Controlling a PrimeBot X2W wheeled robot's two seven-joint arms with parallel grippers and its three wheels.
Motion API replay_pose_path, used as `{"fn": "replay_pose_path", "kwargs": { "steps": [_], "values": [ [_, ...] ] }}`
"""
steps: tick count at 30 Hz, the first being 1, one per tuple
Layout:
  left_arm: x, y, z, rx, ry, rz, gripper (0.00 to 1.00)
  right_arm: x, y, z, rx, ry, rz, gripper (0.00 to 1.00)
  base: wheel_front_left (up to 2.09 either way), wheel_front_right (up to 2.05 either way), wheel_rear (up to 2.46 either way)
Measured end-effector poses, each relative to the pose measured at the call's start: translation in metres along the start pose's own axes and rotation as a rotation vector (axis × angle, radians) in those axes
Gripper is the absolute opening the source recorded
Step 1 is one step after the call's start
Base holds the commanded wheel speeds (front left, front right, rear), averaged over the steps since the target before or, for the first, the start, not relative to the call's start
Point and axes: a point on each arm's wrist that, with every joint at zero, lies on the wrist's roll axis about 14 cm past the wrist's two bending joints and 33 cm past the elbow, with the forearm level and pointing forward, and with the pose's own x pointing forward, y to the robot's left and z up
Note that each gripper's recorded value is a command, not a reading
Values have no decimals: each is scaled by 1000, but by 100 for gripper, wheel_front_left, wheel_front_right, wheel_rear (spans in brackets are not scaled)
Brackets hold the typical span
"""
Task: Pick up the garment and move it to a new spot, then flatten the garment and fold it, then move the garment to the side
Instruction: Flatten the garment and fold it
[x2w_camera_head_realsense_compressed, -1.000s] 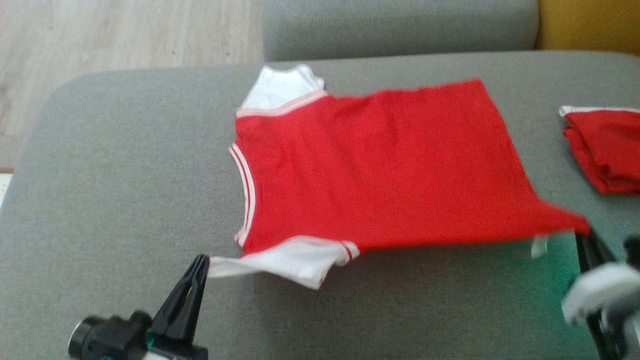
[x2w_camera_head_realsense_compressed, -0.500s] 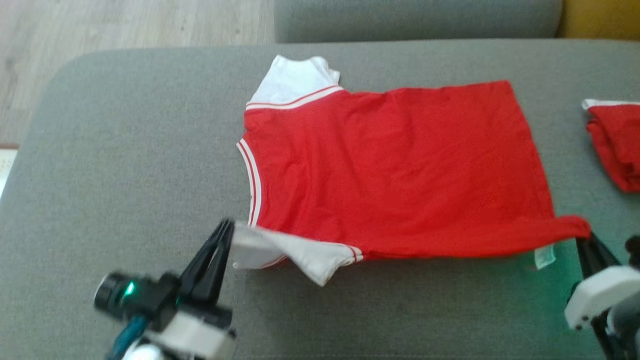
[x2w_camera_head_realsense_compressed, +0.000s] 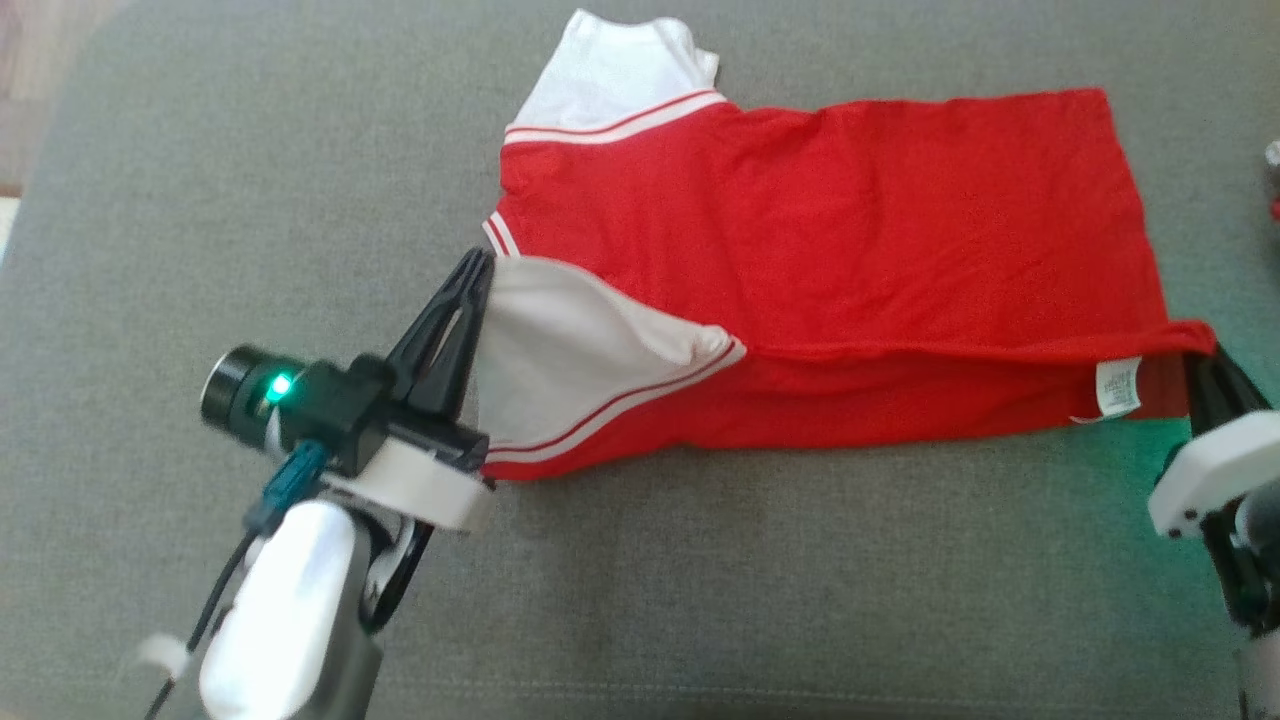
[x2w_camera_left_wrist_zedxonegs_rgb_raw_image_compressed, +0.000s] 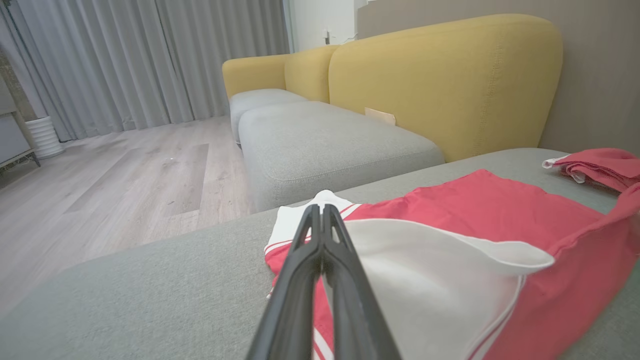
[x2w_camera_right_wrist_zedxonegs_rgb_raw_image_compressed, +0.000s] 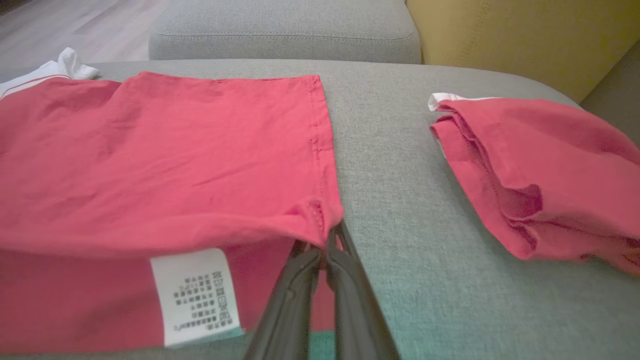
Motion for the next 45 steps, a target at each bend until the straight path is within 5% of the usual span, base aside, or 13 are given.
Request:
{"fn": "replay_pose_path", "kwargs": {
  "steps": [8, 9, 10, 11, 21, 30, 45],
  "values": [
    [25, -1, -10, 9, 16, -43, 0, 22, 0, -1, -1, 19, -2, 0, 0, 0, 0],
    [27, -1, -11, 8, 19, -45, 34, 24, 0, -1, 2, 20, -2, 17, 0, 0, 0],
    [29, -1, -13, 8, 24, -47, 85, 26, 0, 0, 5, 19, -3, 84, 0, 0, 0],
    [30, -1, -15, 8, 27, -48, 100, 28, 0, 3, 9, 9, -5, 100, 0, 0, 0],
    [26, 4, -11, -9, 11, 0, 100, 26, 2, 27, 81, -135, -24, 100, 0, 0, 0],
    [-50, -12, -86, -236, 259, 145, 100, 3, -8, -5, 124, -97, -68, 100, 0, 0, 0],
    [-61, -42, -127, -376, 464, 96, 100, 2, -13, -13, 137, -83, -86, 100, 0, 0, 0]
  ]
}}
